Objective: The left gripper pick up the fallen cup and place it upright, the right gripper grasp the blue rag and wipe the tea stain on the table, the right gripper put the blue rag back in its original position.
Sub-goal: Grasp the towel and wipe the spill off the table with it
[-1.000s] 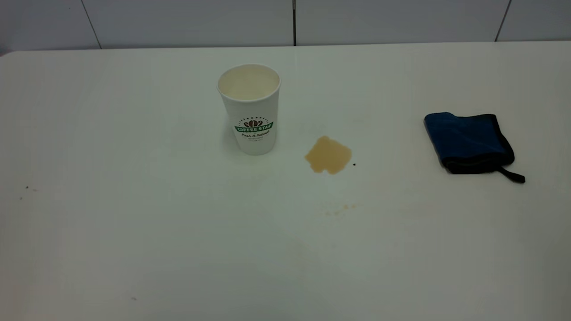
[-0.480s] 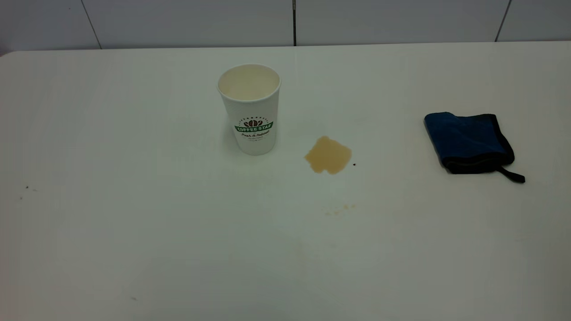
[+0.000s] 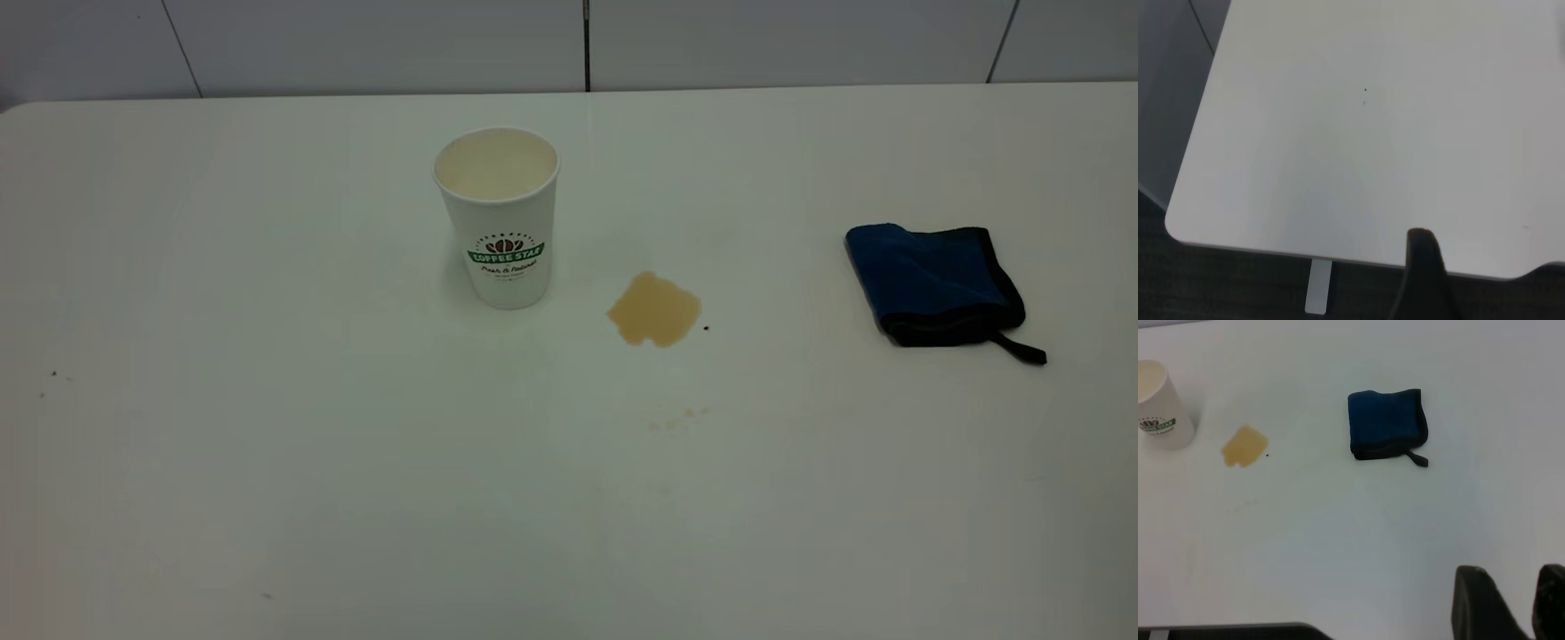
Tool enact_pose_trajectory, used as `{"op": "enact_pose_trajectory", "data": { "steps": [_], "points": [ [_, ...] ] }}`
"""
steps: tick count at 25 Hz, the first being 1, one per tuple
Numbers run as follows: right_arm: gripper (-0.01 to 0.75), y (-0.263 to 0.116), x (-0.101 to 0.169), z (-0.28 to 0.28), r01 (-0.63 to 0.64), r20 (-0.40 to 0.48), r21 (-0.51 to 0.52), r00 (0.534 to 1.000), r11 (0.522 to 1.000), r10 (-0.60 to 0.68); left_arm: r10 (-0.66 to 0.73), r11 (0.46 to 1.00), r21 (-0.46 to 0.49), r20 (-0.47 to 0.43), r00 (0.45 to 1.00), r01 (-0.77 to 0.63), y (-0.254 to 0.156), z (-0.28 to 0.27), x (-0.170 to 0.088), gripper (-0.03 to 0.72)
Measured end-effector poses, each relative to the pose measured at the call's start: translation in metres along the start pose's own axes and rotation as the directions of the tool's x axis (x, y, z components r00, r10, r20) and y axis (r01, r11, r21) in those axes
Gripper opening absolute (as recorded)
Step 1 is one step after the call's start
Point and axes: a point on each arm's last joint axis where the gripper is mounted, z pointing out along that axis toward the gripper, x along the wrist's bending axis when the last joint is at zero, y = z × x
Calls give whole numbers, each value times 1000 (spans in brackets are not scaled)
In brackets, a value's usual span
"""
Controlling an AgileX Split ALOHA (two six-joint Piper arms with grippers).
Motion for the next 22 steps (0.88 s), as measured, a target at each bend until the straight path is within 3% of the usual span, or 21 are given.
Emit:
{"op": "enact_pose_trajectory", "data": {
  "steps": [11, 15, 18, 22],
  "points": [
    [240, 0, 0, 0, 0, 0, 0, 1000, 1000, 0, -35, 999, -20, -36, 999, 35, -4, -3, 0, 558],
    [245, 1, 4, 0, -17, -40, -11, 999, 1000, 16, -35, 999, -20, -36, 999, 35, -4, -3, 0, 558],
    [288, 13, 11, 7, -16, -101, -7, 995, 1000, 15, -35, 999, -20, -36, 999, 35, -4, -3, 0, 558],
    [412, 39, 20, 36, 26, -138, 24, 990, 999, -22, -35, 999, -20, -36, 999, 35, -4, -3, 0, 558]
  ]
}}
